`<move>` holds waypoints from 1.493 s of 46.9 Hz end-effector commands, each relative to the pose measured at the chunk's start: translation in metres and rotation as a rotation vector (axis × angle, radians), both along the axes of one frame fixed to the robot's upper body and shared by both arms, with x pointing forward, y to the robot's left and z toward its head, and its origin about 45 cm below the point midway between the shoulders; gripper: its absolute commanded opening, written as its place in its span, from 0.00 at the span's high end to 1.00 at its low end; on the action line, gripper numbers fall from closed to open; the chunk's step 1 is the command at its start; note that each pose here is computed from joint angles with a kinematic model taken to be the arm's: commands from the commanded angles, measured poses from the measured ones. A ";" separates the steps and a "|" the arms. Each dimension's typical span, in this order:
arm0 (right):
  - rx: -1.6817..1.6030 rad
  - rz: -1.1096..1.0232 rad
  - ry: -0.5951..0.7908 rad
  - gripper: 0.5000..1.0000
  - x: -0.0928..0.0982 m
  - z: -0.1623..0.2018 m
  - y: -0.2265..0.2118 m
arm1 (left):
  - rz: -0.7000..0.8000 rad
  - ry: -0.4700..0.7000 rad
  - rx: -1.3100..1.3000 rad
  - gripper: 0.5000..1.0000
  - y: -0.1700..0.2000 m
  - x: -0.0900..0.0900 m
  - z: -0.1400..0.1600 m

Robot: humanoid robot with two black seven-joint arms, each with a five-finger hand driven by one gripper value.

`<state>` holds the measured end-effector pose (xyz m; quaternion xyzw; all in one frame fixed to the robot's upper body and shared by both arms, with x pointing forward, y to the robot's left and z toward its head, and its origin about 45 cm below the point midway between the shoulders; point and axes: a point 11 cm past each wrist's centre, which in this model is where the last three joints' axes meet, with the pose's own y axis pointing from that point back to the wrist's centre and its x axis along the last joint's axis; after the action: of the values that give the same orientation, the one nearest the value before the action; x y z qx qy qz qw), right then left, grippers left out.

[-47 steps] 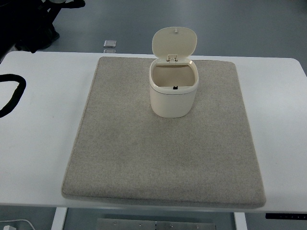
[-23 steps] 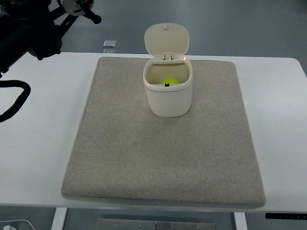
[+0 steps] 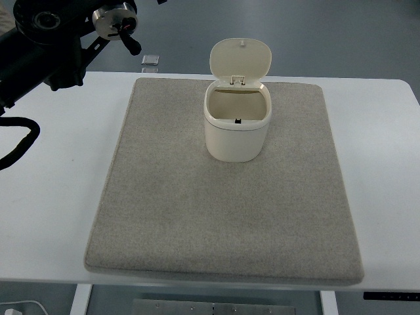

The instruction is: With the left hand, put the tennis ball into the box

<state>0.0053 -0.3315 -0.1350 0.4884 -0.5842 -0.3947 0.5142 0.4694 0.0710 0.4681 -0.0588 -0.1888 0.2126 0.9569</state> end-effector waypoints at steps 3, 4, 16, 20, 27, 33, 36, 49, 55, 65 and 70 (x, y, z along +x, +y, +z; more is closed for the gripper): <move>0.000 0.001 0.000 0.12 0.000 0.000 0.000 | -0.001 0.012 0.101 1.00 -0.001 0.000 -0.025; 0.000 0.001 0.000 0.12 0.000 0.000 0.000 | -0.002 0.013 0.114 1.00 -0.001 0.000 -0.028; 0.000 0.001 0.000 0.12 0.000 0.000 0.000 | -0.004 0.048 0.261 1.00 0.003 -0.002 -0.075; 0.000 -0.001 0.000 0.12 0.000 0.000 0.000 | -0.004 0.062 0.296 1.00 0.005 -0.004 -0.090; 0.000 -0.001 0.000 0.12 0.000 0.000 0.000 | 0.029 0.059 0.232 1.00 0.010 0.002 -0.077; 0.000 -0.001 0.000 0.12 0.000 0.000 0.000 | 0.119 0.017 0.078 0.47 0.023 0.016 -0.038; 0.000 0.001 0.000 0.12 0.000 0.000 0.000 | 0.160 0.009 0.034 0.42 0.031 0.022 -0.029; 0.000 0.001 0.000 0.12 0.000 0.000 0.000 | 0.434 0.100 -0.282 0.38 0.097 0.061 -0.007; 0.000 0.001 0.000 0.12 0.000 0.000 0.000 | 0.538 0.161 -0.392 0.38 0.133 0.073 -0.013; 0.000 0.001 0.000 0.12 0.000 0.000 0.000 | 0.686 0.283 -0.548 0.38 0.191 0.081 -0.052; 0.000 -0.001 0.000 0.12 0.000 0.000 0.000 | 0.714 0.299 -0.575 0.39 0.203 0.079 -0.070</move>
<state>0.0053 -0.3315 -0.1350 0.4885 -0.5841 -0.3947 0.5142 0.5500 0.2671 0.4081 -0.2143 0.0038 0.5717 0.7920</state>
